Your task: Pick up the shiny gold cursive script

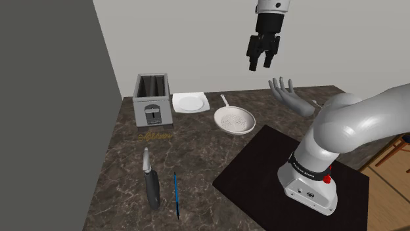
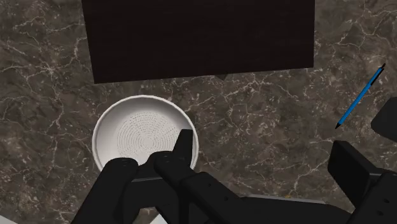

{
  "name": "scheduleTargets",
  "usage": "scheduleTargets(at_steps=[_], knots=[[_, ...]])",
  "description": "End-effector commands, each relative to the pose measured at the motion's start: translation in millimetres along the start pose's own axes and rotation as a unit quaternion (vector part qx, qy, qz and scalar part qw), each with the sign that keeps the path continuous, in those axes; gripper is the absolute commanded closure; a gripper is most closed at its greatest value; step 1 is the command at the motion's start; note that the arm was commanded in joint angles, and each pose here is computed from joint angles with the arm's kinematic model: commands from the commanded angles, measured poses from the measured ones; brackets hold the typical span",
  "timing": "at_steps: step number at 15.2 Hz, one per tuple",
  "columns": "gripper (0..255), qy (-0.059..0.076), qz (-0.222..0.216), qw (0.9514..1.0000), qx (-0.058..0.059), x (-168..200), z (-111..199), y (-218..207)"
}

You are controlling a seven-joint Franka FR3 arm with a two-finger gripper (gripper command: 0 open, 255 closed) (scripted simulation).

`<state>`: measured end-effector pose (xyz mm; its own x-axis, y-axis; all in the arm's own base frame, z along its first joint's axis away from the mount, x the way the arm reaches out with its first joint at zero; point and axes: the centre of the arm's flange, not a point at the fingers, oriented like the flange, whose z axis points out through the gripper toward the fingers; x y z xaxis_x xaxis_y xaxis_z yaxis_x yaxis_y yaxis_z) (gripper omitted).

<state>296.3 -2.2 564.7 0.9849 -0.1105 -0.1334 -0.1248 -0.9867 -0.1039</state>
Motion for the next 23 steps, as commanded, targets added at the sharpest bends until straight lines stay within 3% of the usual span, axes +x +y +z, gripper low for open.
scheduleTargets(at_steps=[1, 12, 23], knots=[[0, 0.0, 0.0, 1.0, 0.0, 0.0, 0.0, 0.0], [0, 0.014, -0.102, 0.9945, -0.021, 101.0, 92.6, -41.7], [0, 0.028, -0.202, 0.9781, -0.041, 194.5, 184.4, -99.3]])
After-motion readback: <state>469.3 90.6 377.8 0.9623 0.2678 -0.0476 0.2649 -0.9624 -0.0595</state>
